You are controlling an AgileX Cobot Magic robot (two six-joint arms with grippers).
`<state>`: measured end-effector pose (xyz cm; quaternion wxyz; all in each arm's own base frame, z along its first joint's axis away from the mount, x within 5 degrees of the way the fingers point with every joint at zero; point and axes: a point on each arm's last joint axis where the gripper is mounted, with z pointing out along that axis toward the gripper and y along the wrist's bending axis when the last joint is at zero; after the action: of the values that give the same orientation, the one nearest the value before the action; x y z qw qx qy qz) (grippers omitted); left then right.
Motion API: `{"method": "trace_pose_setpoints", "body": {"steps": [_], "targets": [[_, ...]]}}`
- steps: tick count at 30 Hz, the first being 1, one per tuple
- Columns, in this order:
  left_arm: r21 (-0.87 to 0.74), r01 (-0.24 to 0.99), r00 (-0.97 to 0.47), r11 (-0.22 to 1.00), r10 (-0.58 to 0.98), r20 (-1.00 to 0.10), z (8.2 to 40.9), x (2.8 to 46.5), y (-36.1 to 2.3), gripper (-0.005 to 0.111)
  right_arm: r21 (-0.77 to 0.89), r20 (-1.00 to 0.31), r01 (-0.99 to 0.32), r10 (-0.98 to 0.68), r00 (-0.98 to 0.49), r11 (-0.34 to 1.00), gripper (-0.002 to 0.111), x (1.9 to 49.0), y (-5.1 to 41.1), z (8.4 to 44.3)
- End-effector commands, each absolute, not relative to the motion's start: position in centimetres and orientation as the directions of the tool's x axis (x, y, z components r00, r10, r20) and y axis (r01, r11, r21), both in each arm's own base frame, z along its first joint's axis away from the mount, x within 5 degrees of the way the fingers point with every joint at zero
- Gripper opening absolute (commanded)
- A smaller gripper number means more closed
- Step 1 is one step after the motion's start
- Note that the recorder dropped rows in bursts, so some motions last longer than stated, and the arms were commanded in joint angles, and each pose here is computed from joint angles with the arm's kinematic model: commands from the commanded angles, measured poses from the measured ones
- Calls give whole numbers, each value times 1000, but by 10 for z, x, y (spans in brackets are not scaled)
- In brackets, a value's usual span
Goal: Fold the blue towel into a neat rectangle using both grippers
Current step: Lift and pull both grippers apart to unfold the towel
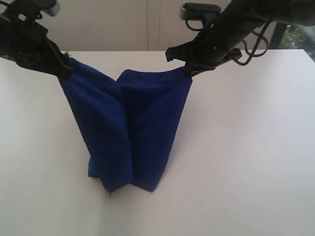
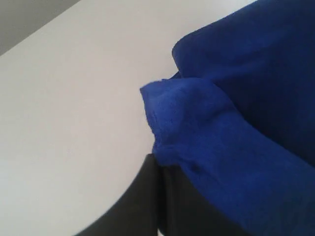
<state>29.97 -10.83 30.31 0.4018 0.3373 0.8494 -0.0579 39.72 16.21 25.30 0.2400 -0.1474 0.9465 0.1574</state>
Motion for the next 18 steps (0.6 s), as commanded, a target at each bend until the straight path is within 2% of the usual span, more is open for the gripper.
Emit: {"method": "trace_pose_setpoints", "body": {"steps": [1,6,10,18], "targets": [[167,626,-437,761,521,-733,332,273,-97,0,174,-541,-354,-211,-814,919,0,378,148,291],[186,649,-405,738,542,-737,356,243,-90,0,172,-617,-369,-192,-763,913,0,352,139,332],[131,635,-456,761,507,-732,366,223,-85,0,162,-644,-360,-178,-744,919,0,329,129,354],[179,419,-610,890,422,-670,375,202,-56,0,81,-661,-276,-156,-734,958,0,279,100,374]]}}
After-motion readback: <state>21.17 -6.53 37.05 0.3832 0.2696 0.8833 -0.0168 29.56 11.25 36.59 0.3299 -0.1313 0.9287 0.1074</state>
